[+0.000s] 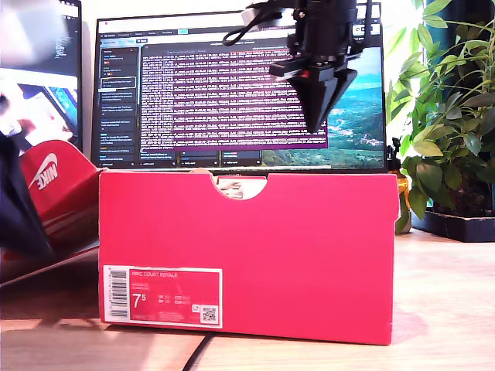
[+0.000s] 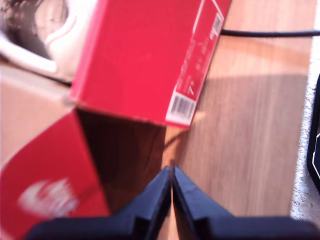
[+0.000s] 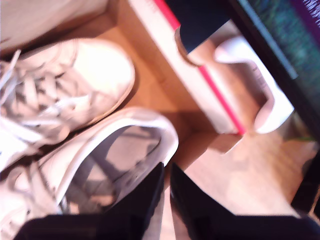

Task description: Pack the white shoes by picking the first shoe and placing it inside the red shoebox, left side, then picking and rotating the second shoe and placing it in the shoebox

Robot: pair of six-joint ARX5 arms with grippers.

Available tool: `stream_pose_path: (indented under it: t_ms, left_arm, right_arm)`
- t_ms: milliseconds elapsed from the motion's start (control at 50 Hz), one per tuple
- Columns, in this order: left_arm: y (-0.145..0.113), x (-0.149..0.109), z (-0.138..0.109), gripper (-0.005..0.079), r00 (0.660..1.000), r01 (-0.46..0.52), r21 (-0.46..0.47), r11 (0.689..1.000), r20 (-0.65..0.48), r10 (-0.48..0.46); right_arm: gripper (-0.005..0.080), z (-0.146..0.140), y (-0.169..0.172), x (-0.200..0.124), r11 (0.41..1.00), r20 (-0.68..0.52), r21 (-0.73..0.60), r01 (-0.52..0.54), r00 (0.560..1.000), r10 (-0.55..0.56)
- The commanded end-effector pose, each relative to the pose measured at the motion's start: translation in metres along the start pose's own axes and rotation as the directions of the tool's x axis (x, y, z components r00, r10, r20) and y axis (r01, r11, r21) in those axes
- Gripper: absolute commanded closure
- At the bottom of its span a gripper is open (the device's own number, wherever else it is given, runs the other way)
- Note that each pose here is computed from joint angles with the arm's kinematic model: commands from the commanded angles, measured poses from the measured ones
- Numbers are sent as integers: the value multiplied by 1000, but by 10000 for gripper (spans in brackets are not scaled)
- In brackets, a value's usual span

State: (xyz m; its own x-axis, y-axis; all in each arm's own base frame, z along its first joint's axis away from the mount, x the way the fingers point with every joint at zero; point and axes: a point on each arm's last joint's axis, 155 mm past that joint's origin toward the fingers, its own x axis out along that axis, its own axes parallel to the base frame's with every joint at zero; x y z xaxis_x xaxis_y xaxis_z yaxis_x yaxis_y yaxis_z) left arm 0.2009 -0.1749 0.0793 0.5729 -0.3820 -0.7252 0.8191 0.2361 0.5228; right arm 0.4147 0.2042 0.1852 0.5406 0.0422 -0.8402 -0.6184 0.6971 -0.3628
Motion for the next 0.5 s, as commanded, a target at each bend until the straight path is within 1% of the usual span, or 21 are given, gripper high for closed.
stream_pose_path:
  t_ms: [0,160,320,380,400,440,480]
  left_arm:
    - [17,-15,18,761,997,-46,-20,999,60,47]
    - [32,-38,30,762,984,-105,-75,992,138,114]
    - [43,-51,32,762,971,-149,-109,983,174,166]
    - [50,-52,29,762,967,-169,-139,976,167,191]
    - [53,-52,27,762,967,-171,-177,969,161,200]
    - [59,-52,22,762,965,-185,-204,961,145,216]
    - [65,-52,15,762,964,-198,-253,947,125,235]
  right_arm:
    - [765,0,-7,-15,999,24,44,-6,1000,5]
    - [765,-9,-10,-14,991,14,116,-62,998,61]
    - [765,-19,-17,-16,983,1,162,-88,996,89]
    - [765,-24,-22,-18,981,-8,174,-86,996,89]
    - [765,-26,-24,-19,980,-9,179,-85,996,89]
    - [765,-29,-27,-21,978,-8,189,-84,996,87]
    - [765,-31,-32,-22,976,-5,202,-80,997,83]
